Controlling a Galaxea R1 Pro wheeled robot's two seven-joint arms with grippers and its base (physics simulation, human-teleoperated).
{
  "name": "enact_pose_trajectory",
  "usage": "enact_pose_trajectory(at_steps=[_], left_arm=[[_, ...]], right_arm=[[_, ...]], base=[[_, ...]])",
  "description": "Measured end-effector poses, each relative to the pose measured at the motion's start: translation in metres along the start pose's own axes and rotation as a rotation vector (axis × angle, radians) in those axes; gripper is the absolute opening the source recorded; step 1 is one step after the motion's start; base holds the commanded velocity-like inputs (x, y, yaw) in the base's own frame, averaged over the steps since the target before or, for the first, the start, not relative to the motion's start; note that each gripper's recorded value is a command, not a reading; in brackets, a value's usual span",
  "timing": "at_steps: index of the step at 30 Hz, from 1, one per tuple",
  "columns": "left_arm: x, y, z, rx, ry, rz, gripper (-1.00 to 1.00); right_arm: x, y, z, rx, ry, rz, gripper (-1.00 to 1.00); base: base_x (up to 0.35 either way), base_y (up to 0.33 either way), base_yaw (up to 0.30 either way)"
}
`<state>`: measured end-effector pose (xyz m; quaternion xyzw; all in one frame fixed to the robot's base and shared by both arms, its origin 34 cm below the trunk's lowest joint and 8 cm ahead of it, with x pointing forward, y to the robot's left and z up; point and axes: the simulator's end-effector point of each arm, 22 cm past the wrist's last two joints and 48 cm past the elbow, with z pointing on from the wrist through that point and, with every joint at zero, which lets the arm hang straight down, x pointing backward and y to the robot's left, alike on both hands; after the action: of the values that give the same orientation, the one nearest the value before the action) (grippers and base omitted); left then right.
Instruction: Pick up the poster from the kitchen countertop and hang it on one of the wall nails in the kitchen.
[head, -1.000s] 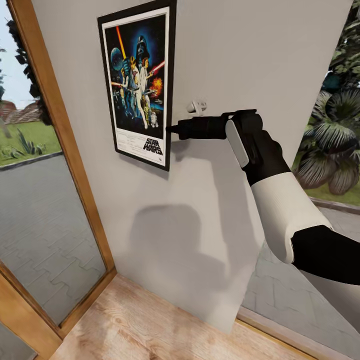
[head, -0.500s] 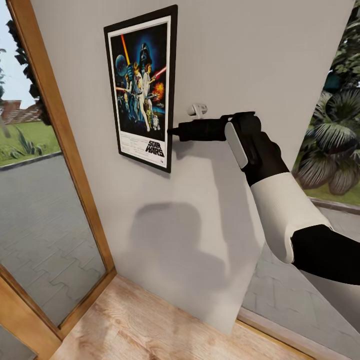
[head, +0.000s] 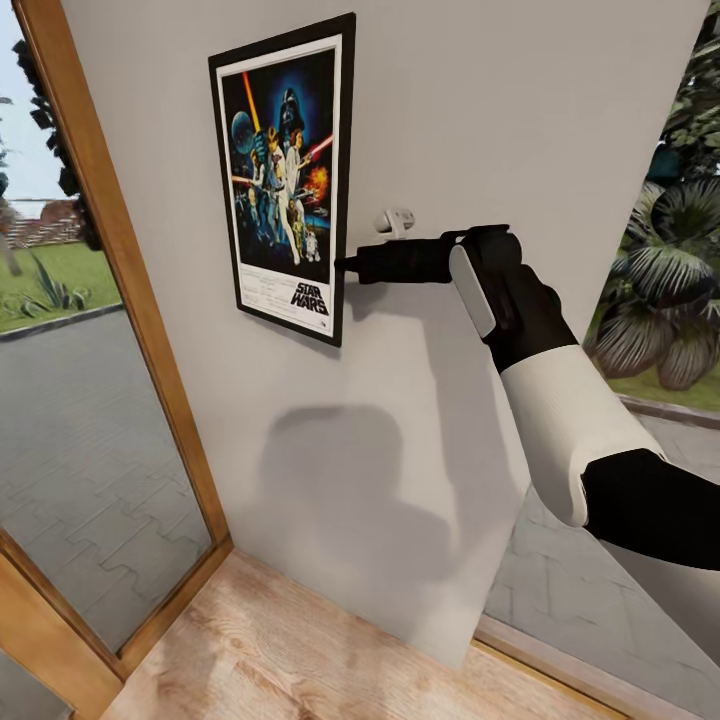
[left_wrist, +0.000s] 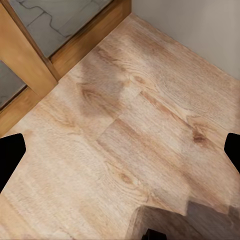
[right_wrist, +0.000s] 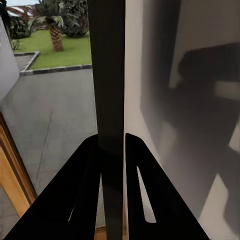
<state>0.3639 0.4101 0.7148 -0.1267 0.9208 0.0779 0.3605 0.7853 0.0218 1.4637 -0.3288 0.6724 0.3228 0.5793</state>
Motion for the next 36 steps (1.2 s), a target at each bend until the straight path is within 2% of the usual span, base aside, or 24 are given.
enact_pose_trajectory(at_steps=[11,16,36], left_arm=[[0.000,0.000,0.000,0.000,-0.001,0.000,1.00],[0.000,0.000,0.000,0.000,0.000,0.000,1.00],[-0.001,0.000,0.000,0.000,-0.001,0.000,1.00]], right_arm=[[0.001,0.001,0.001,-0.004,0.000,0.001,-1.00],[0.002,-0.001,0.002,-0.003,-0.019,-0.011,-1.00],[0.018,-0.008,0.008,0.000,-0.008,0.007,-1.00]], base=[[0.000,0.000,0.000],[0.000,0.000,0.000],[0.000,0.000,0.000]])
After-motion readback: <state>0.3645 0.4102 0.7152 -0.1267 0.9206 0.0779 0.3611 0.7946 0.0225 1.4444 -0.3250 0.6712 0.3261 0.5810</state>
